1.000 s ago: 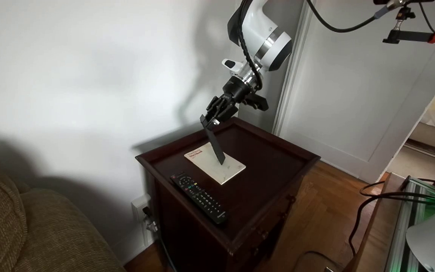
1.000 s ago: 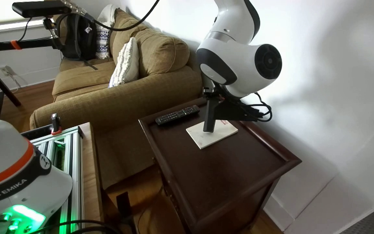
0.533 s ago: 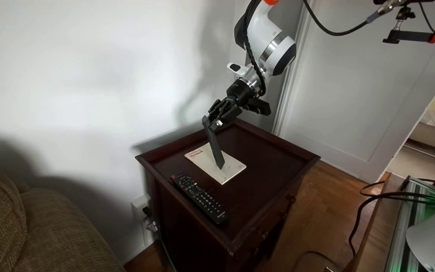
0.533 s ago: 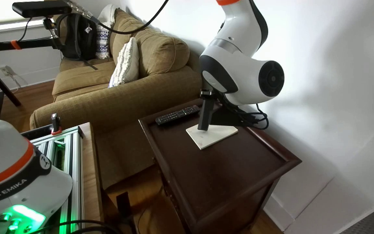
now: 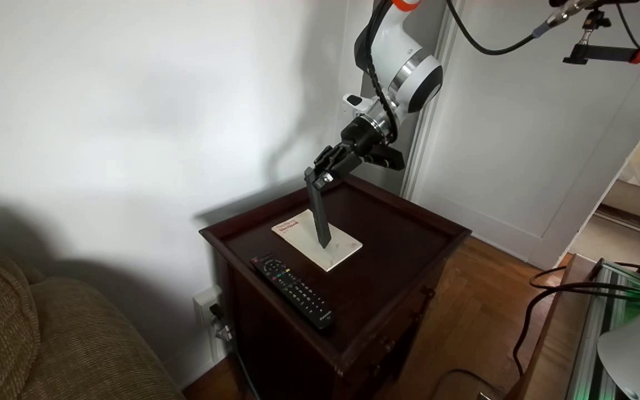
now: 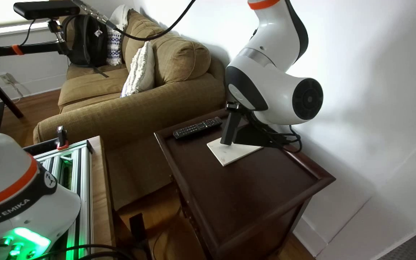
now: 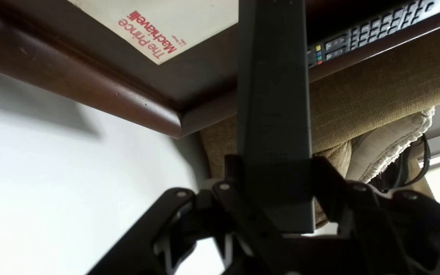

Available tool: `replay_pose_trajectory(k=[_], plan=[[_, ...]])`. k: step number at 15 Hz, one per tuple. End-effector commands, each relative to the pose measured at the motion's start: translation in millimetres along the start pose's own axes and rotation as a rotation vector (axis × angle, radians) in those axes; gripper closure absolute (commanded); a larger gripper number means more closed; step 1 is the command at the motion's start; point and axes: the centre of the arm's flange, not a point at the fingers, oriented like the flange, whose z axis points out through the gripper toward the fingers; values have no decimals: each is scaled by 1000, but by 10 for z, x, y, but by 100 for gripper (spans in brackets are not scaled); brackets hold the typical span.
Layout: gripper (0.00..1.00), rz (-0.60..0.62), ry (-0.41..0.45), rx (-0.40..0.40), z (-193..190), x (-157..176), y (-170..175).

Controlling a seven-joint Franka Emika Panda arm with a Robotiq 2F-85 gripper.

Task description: Turn over the remote

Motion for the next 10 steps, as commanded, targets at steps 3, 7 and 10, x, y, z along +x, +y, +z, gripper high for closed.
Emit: replay_pose_trajectory(k=[3,7,10], plan=[[74,-17,-64,-34,63,-188,26],[74,-21,-80,-34,54,-190,20],[74,-21,-81,-36,43,-195,22]])
